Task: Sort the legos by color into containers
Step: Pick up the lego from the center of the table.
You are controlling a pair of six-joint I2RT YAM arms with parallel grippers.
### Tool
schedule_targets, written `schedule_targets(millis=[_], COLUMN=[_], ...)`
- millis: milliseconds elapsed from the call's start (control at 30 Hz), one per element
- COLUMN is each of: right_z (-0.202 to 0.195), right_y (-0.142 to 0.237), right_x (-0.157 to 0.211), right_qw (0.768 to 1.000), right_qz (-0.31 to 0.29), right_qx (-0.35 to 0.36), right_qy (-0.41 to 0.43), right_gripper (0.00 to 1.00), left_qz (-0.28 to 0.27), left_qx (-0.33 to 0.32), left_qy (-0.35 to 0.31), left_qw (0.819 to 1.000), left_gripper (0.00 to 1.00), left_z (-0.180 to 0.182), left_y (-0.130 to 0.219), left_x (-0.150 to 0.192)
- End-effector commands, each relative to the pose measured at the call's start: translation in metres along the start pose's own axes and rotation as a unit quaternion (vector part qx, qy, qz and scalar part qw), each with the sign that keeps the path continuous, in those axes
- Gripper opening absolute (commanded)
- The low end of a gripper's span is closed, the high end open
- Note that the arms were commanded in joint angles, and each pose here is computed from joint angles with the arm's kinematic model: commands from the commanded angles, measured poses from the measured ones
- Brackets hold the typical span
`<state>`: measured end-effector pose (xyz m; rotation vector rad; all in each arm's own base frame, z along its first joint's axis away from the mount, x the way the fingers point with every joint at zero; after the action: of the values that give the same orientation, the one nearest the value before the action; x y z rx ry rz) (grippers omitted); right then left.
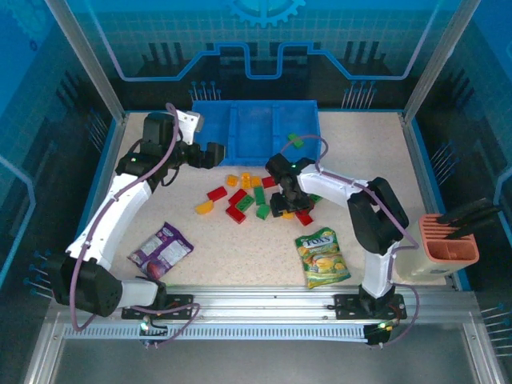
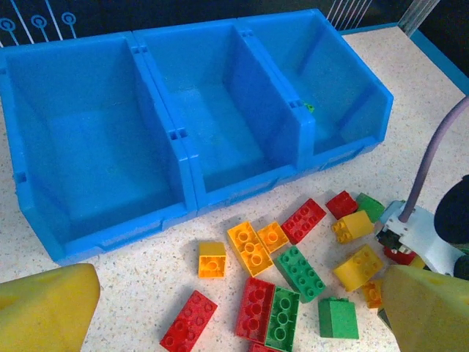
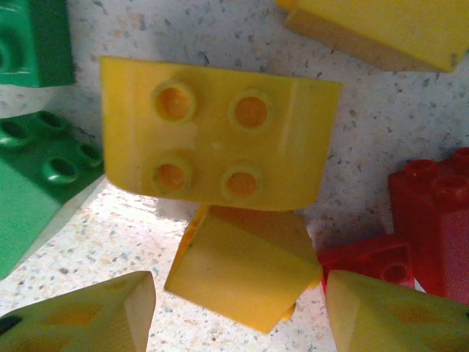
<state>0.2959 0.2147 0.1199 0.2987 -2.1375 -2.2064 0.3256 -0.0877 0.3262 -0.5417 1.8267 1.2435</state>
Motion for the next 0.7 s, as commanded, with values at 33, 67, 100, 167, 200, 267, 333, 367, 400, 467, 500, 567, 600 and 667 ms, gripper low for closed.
schedule_targets(millis=[33, 67, 100, 167, 200, 267, 333, 367, 400, 467, 500, 567, 600, 667], right_z=[0.001, 0.001, 0.002, 0.003, 0.003, 0.003, 0.003, 0.003, 0.002, 0.001, 0.001, 0.0, 0.0, 0.002], right_y=[-0.013, -0.016, -0.019, -0.023, -0.024, -0.026, -0.027, -0.026, -0.026, -0.022, -0.019, -0.006, 0.003, 0.027], right_x=[-0.003, -0.004, -0.005, -0.006, -0.007, -0.008, -0.007, -0.007, -0.006, -0.006, -0.006, -0.008, -0.009, -0.015], right_qw=[1.0, 1.0, 1.0, 1.0, 1.0, 1.0, 1.0, 1.0, 1.0, 1.0, 1.0, 1.0, 0.999, 0.999], right_qz=[0.006, 0.008, 0.011, 0.013, 0.013, 0.016, 0.017, 0.017, 0.017, 0.016, 0.013, 0.001, -0.005, -0.025], right_qx=[0.007, 0.006, 0.008, 0.008, 0.008, 0.009, 0.011, 0.012, 0.013, 0.015, 0.015, 0.015, 0.015, 0.011], right_qy=[-0.004, -0.003, -0.001, 0.001, 0.001, 0.002, 0.004, 0.005, 0.006, 0.01, 0.013, 0.022, 0.028, 0.043], right_gripper=[0.63, 0.63, 0.63, 0.62, 0.61, 0.57, 0.54, 0.5, 0.46, 0.4, 0.38, 0.33, 0.31, 0.3], left_qz=[-0.016, -0.016, -0.016, -0.015, -0.015, -0.015, -0.015, -0.016, -0.016, -0.015, -0.015, -0.015, -0.016, -0.016], left_qx=[0.006, 0.005, 0.005, 0.004, 0.003, 0.002, 0.0, -0.001, -0.001, -0.001, -0.002, -0.003, -0.005, -0.007], left_qy=[-0.005, -0.005, -0.006, -0.006, -0.006, -0.007, -0.008, -0.008, -0.008, -0.009, -0.009, -0.01, -0.01, -0.011], left_qw=[1.0, 1.0, 1.0, 1.0, 1.0, 1.0, 1.0, 1.0, 1.0, 1.0, 1.0, 1.0, 1.0, 1.0], left_gripper=[1.0, 0.99, 1.0, 1.0, 0.99, 0.99, 0.99, 0.99, 0.99, 0.99, 1.0, 0.99, 0.99, 0.99], left_z=[-0.002, -0.002, -0.002, -0.002, -0.002, -0.002, -0.001, -0.001, -0.001, -0.001, -0.001, -0.001, 0.0, 0.0], left_y=[0.007, 0.007, 0.007, 0.007, 0.007, 0.007, 0.007, 0.008, 0.008, 0.007, 0.007, 0.008, 0.008, 0.008], left_x=[-0.003, -0.003, -0.003, -0.003, -0.003, -0.003, -0.003, -0.003, -0.003, -0.003, -0.003, -0.004, -0.003, -0.004])
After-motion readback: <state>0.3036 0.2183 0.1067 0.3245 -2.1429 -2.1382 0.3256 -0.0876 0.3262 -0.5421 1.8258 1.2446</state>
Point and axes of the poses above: each hand's point on the last joint's axis, 136 mm out from that joint toward the fingers, its own y axis back along the fingers, its own z axis along the line the jaws close on, x = y × z, the point moved 8 cm from there along y, back along the fingers, and after that the axes turned 3 degrees about -y, right-handed, at the moved point
